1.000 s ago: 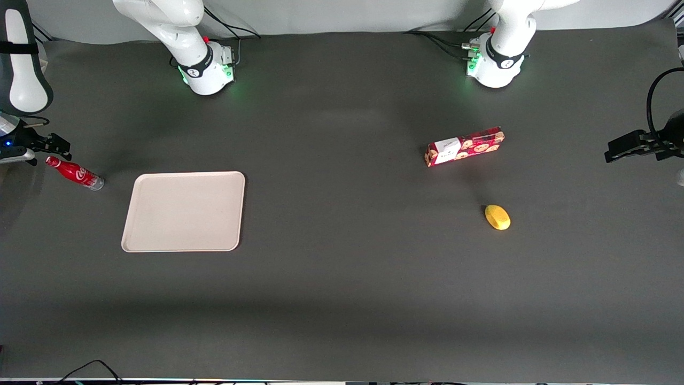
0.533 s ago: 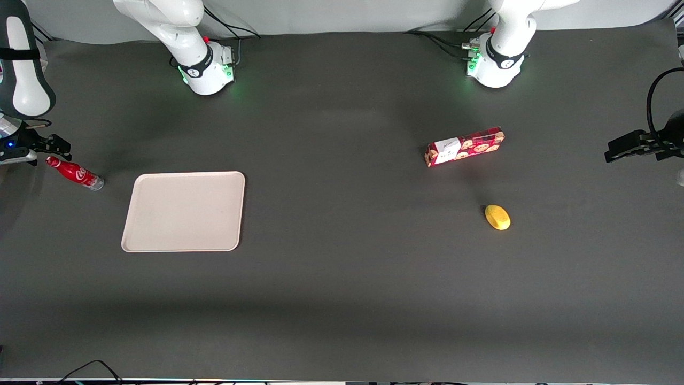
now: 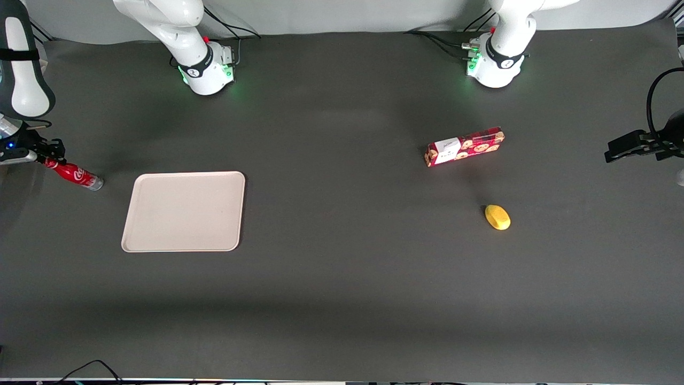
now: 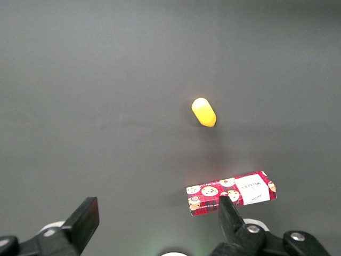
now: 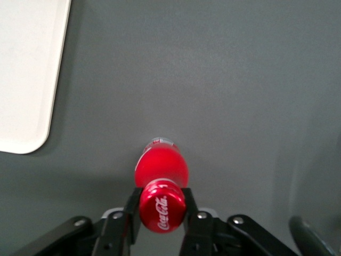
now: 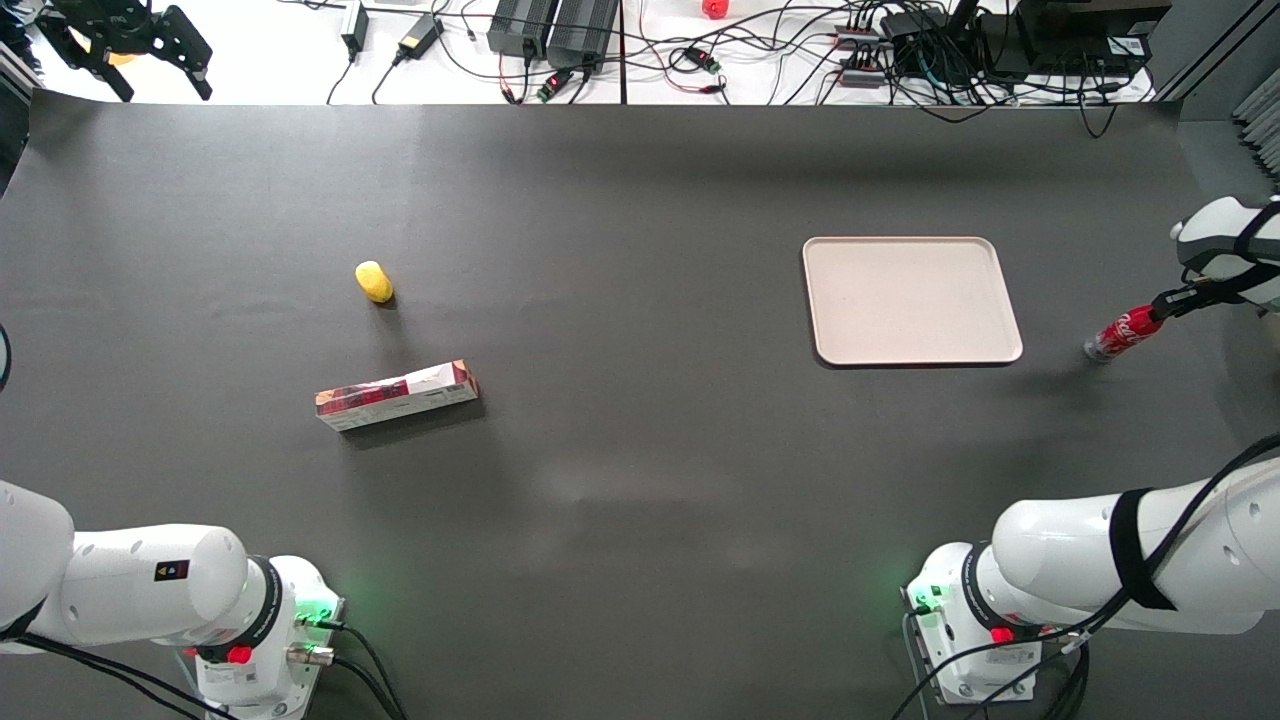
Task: Place coke bottle on tray
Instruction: 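Lower the right gripper and close it around the bottle's neck, then lift the bottle and carry it over the white tray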
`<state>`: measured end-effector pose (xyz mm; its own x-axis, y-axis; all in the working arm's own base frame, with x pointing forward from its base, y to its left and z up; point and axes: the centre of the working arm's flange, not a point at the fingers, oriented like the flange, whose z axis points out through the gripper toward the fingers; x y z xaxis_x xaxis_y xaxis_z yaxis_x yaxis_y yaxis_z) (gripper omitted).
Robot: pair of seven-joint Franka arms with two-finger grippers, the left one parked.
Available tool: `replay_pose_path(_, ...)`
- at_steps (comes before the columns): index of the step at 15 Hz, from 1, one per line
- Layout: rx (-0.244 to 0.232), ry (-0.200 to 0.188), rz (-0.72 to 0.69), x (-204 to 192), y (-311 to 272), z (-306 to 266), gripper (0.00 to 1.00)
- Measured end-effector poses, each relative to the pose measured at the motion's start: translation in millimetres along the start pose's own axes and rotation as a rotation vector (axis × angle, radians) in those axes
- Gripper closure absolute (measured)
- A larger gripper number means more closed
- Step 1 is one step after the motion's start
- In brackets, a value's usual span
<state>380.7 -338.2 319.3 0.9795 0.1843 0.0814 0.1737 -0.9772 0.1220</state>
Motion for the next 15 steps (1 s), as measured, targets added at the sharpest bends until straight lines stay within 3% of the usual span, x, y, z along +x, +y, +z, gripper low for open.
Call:
replay_pose_path(7, 0.004, 0.000, -0.003, 2, -1, -1, 0.67)
replay_pose_path(9, 0.032, -0.011, -0.004, 5, -4, -4, 0.67)
replay_pose_path(15, 0.060, 0.013, 0.002, 33, -3, -51, 0.67)
